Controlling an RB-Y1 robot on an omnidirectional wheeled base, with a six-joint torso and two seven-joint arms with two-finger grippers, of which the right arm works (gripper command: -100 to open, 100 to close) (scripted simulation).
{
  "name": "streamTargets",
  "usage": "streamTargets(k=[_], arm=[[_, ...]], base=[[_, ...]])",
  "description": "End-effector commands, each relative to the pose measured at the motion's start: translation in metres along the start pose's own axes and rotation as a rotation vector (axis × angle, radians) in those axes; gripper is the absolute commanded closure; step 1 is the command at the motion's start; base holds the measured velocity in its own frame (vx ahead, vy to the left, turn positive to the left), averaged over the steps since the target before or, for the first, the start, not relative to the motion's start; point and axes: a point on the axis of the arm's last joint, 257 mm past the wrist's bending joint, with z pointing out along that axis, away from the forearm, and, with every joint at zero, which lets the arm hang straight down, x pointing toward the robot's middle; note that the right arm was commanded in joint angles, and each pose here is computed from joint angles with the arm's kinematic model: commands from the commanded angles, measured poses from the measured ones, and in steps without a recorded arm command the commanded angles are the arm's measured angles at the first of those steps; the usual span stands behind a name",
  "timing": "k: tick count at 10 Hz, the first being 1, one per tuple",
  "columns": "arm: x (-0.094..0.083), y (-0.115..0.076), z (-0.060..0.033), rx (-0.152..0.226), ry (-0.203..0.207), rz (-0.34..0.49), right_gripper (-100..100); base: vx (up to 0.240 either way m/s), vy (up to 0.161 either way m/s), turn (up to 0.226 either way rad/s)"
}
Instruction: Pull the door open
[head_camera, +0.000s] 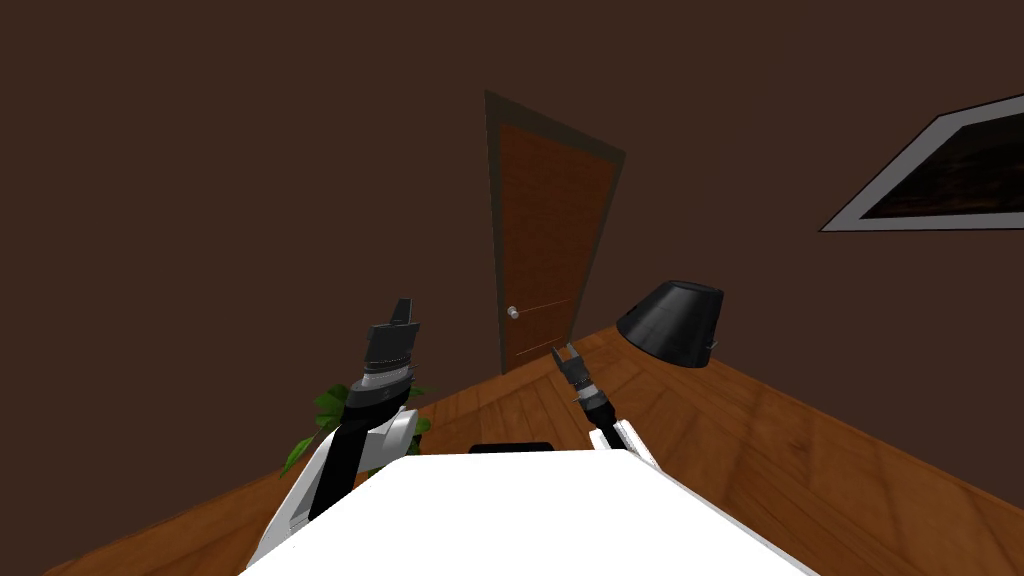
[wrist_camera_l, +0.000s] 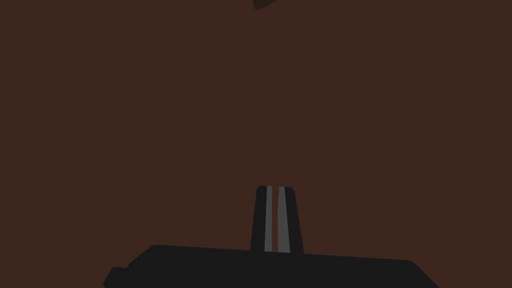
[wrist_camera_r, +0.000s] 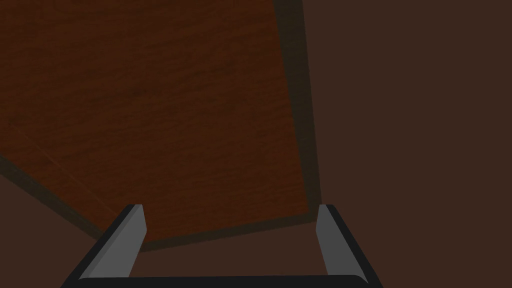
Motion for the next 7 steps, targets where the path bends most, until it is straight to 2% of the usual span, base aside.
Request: streamTargets(k=[1,7], arm=[[0.012,-0.001,-0.0030,-0.002,0.021,-0.020,-100],[0.053,-0.004,-0.0157,-0.016,0.108,-0.094,-100]], base=[[0.087,0.054,-0.043],[0.106,0.076,-0.042]])
